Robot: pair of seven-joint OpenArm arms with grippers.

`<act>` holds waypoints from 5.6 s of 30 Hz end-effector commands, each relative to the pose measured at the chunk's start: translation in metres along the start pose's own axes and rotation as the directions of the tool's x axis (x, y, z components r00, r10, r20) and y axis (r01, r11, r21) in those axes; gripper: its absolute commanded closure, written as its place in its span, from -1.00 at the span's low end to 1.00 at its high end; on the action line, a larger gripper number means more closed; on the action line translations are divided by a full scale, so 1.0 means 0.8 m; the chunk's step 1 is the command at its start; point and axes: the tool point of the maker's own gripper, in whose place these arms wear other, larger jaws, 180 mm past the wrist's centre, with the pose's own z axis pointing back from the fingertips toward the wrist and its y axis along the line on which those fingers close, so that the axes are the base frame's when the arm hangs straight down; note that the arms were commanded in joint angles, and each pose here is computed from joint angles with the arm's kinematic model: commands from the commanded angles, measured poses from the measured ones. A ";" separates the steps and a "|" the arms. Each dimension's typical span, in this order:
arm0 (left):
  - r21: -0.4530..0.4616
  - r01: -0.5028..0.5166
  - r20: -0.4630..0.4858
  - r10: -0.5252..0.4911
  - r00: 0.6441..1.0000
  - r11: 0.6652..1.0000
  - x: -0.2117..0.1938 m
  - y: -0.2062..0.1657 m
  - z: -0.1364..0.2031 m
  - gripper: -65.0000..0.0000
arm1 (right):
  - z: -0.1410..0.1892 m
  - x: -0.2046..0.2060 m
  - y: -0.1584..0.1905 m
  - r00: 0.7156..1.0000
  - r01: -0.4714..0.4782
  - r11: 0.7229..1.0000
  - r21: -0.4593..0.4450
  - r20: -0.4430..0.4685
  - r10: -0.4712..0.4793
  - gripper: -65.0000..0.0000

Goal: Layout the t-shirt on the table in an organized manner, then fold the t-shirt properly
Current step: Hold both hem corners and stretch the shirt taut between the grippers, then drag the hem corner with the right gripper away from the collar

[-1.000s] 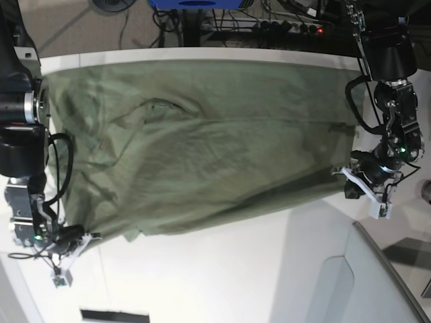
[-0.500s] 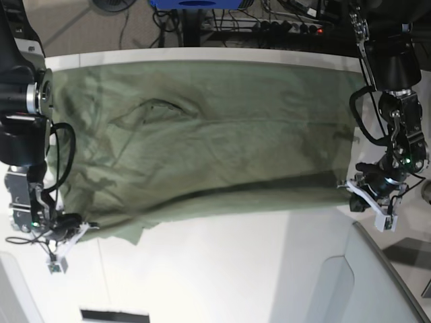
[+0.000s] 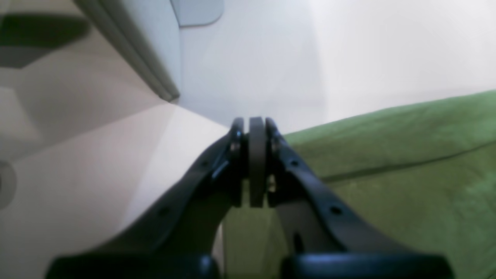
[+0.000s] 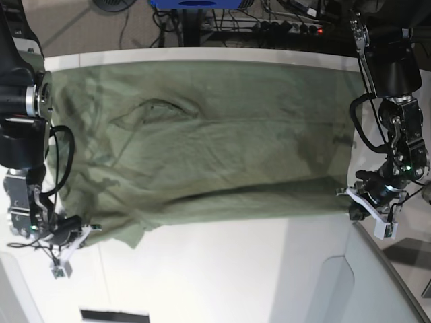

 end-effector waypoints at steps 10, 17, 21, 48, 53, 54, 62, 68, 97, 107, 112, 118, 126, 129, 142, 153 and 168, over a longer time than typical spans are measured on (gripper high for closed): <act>0.014 0.011 0.057 -0.012 0.998 1.000 0.027 0.009 0.004 1.00 | 0.013 0.055 -0.011 0.990 -0.011 1.000 -0.017 0.138 0.014 1.00; 0.012 0.008 0.050 -0.008 0.999 1.000 0.023 0.008 0.003 1.00 | 0.005 0.038 -0.006 0.996 -0.007 1.000 -0.008 0.090 0.008 1.00; 0.011 0.009 0.049 -0.009 0.999 1.000 0.023 0.008 0.003 1.00 | 0.021 0.070 -0.013 0.991 -0.030 0.999 -0.031 0.126 0.034 1.00; 0.011 0.009 0.029 -0.009 1.000 1.000 0.010 0.008 0.005 1.00 | 0.011 0.034 -0.004 0.998 -0.030 0.999 -0.017 0.055 0.031 1.00; 0.011 0.013 0.034 -0.013 0.999 1.000 0.012 0.007 0.006 1.00 | 0.008 0.026 0.004 0.998 -0.055 0.998 -0.007 0.033 0.055 1.00; 0.011 0.013 0.034 -0.013 0.999 1.000 0.012 0.007 0.006 1.00 | 0.007 0.025 0.005 0.998 -0.059 0.998 -0.006 0.031 0.059 1.00; 0.010 0.015 0.003 -0.015 1.000 1.000 -0.009 0.006 0.009 1.00 | 0.008 0.005 0.006 0.997 -0.065 0.998 0.000 -0.046 0.065 1.00; 0.004 0.017 -0.052 -0.016 0.999 1.000 -0.047 0.002 0.017 1.00 | 0.014 -0.006 0.011 0.995 -0.084 0.996 0.000 -0.048 0.084 1.00; -0.050 0.048 -0.164 -0.056 0.985 0.998 -0.110 -0.024 0.022 1.00 | 0.086 -0.052 0.035 0.985 0.021 0.999 -0.044 -0.168 -0.028 -0.09; -0.057 0.050 -0.158 -0.059 0.986 0.997 -0.106 -0.028 0.020 1.00 | 0.023 -0.002 0.029 0.977 0.104 0.994 0.028 -0.191 -0.097 -0.29; -0.057 0.048 -0.158 -0.057 0.986 0.997 -0.106 -0.028 0.020 1.00 | -0.017 -0.011 0.042 0.971 0.127 0.989 0.074 -0.211 -0.109 -0.29; -0.053 0.050 -0.163 -0.058 0.985 0.997 -0.109 -0.025 0.022 1.00 | -0.031 -0.022 0.049 0.977 0.139 0.986 0.088 -0.176 -0.122 -0.29; -0.054 0.050 -0.165 -0.059 0.985 0.997 -0.110 -0.025 0.022 1.00 | -0.028 -0.037 0.005 0.973 0.179 0.984 -0.017 -0.148 -0.179 -0.29; -0.054 0.050 -0.165 -0.059 0.985 0.997 -0.110 -0.025 0.022 1.00 | -0.023 -0.044 -0.022 0.967 0.194 0.977 -0.087 -0.148 -0.205 -0.29; -0.056 0.050 -0.162 -0.059 0.985 0.997 -0.109 -0.027 0.021 1.00 | -0.022 -0.082 -0.019 0.956 0.200 0.975 -0.096 -0.197 -0.216 -0.29; -0.054 0.050 -0.165 -0.059 0.985 0.997 -0.110 -0.025 0.022 1.00 | -0.023 -0.080 -0.018 0.957 0.199 0.975 -0.096 -0.193 -0.215 0.36; -0.054 0.051 -0.164 -0.059 0.985 0.997 -0.109 -0.025 0.022 1.00 | -0.020 -0.046 -0.026 0.973 0.182 0.978 -0.100 -0.128 -0.194 0.98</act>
